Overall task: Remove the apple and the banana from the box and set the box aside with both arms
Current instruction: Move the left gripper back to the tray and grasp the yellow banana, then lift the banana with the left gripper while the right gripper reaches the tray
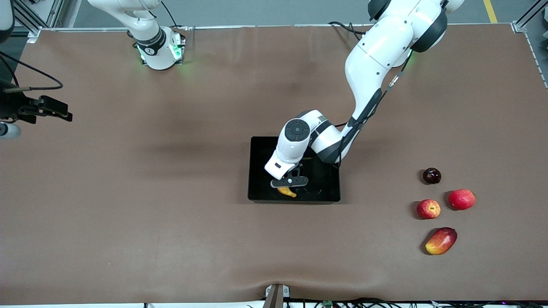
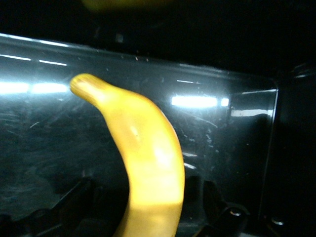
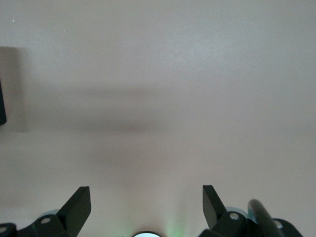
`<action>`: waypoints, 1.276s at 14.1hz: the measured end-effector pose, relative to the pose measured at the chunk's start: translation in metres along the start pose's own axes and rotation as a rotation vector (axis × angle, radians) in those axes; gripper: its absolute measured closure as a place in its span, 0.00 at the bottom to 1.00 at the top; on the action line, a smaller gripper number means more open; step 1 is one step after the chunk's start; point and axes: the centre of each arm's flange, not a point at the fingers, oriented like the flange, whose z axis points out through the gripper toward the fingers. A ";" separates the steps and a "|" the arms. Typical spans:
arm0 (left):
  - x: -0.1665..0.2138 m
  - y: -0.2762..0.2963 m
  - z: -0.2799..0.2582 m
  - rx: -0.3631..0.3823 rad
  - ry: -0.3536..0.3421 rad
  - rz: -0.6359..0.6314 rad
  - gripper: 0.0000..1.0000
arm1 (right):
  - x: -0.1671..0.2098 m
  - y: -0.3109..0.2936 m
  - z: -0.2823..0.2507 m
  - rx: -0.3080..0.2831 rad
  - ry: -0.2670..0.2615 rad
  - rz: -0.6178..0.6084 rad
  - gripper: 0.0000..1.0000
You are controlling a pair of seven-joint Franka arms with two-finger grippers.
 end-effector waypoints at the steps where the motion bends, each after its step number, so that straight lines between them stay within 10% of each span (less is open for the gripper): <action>1: 0.000 0.000 0.001 0.000 0.000 0.000 0.16 | 0.000 0.001 0.000 0.001 0.000 0.001 0.00; 6: 0.006 0.007 -0.009 -0.021 0.021 0.009 0.63 | 0.003 -0.004 0.003 0.056 0.000 -0.001 0.00; 11: 0.032 0.006 -0.050 -0.016 0.091 0.109 0.63 | 0.028 -0.031 0.038 0.155 -0.037 -0.013 0.00; 18: 0.079 -0.015 -0.181 0.025 0.120 0.101 0.63 | 0.071 -0.167 0.115 0.143 -0.080 0.056 0.00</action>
